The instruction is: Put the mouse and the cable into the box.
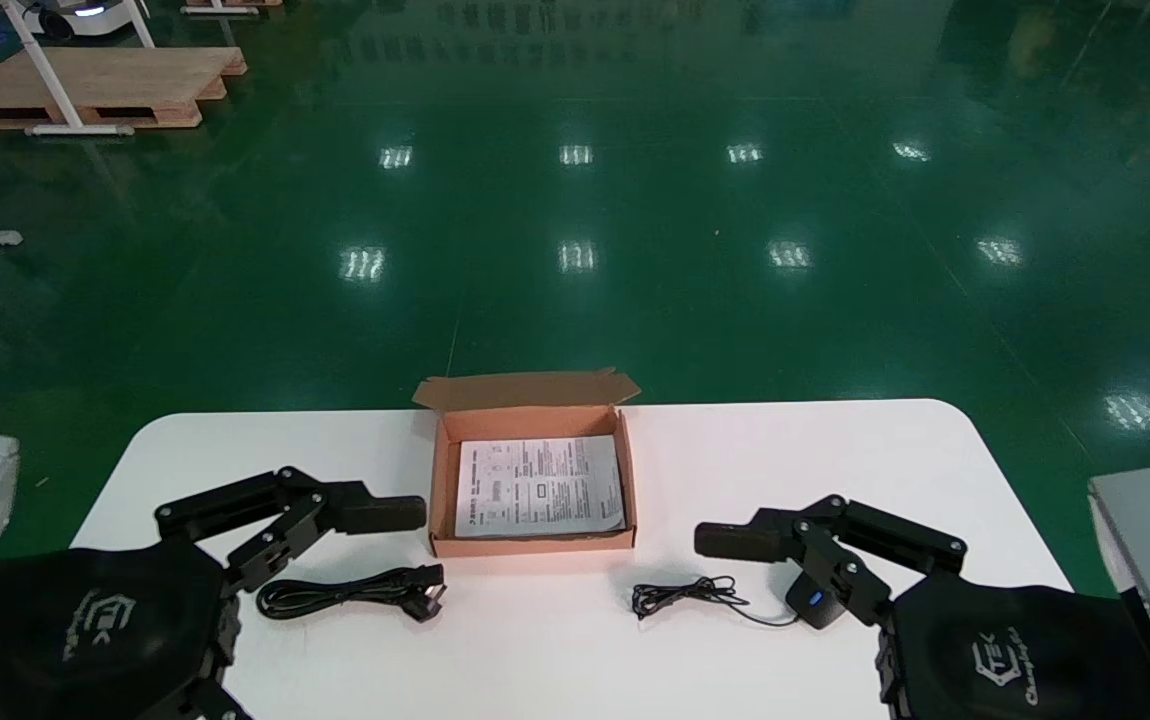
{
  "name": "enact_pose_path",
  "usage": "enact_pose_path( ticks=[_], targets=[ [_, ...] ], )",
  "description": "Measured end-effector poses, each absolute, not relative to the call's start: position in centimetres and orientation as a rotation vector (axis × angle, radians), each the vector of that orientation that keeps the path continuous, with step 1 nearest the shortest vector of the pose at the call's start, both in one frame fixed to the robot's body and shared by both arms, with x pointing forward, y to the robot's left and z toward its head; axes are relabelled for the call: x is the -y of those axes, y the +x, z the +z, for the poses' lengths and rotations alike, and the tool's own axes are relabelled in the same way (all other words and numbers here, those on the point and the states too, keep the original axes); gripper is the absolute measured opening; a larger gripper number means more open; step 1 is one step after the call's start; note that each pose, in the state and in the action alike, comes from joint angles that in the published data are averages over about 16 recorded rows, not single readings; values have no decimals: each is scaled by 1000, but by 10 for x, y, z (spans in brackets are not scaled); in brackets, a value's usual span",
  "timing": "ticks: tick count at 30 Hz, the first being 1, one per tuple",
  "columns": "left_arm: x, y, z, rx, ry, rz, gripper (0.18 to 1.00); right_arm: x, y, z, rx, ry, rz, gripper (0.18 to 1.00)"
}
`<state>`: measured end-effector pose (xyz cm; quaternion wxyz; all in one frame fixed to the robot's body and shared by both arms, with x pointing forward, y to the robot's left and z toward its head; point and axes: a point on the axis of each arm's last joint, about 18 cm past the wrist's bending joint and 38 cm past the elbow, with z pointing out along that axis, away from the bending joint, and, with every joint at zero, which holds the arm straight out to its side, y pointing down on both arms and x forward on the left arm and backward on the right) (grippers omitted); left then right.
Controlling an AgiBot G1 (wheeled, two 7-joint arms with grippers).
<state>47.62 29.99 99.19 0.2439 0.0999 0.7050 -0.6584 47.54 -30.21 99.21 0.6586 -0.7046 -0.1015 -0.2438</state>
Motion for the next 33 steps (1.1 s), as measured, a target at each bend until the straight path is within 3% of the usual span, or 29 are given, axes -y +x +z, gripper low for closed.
enact_pose_path(
  ticks=[33],
  targets=[
    [-300,476,991,-1930,274,-1790,1001,302,476,992,230,-1597,-553,1001]
  ],
)
